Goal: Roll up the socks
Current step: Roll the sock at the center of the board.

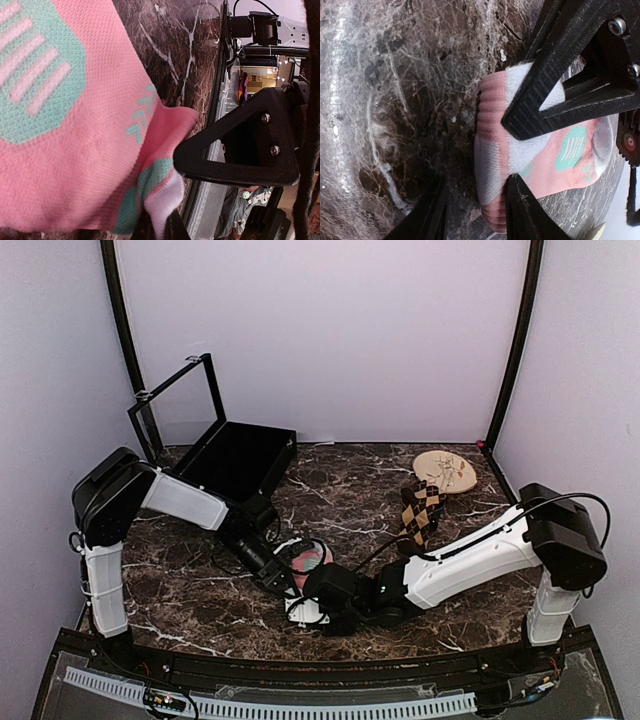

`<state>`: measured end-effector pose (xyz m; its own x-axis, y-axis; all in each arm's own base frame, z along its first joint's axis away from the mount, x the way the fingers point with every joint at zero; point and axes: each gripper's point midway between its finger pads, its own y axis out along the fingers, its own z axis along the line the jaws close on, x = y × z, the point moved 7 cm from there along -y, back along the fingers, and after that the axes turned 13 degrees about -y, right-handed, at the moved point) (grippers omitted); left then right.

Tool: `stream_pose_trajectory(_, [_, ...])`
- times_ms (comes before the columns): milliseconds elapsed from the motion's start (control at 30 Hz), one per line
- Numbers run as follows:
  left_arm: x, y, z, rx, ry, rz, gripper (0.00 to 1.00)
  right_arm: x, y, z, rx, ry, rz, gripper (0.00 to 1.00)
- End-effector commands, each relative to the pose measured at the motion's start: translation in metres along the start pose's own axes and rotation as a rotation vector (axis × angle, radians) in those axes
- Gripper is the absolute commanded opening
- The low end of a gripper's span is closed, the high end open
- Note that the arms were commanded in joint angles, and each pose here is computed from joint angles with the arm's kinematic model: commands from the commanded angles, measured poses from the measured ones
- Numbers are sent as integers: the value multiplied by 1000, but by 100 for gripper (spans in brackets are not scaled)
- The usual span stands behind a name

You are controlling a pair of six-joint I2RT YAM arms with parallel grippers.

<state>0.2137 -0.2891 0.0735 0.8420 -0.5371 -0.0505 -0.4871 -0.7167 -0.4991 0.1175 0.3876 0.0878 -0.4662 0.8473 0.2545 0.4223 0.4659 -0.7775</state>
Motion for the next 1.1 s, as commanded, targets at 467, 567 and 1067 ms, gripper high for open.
stream_pose_trajectory(467, [-1, -2, 1, -46, -9, 40, 0, -8, 19, -10, 47, 7, 7, 27])
stream_pose_trajectory(567, [1, -4, 1, -52, -10, 36, 0, -12, 22, -9, 64, 11, 14, 26])
stream_pose_trajectory(1067, [0, -9, 4, -50, -20, 29, 10, -31, 42, -5, 110, 44, 66, 20])
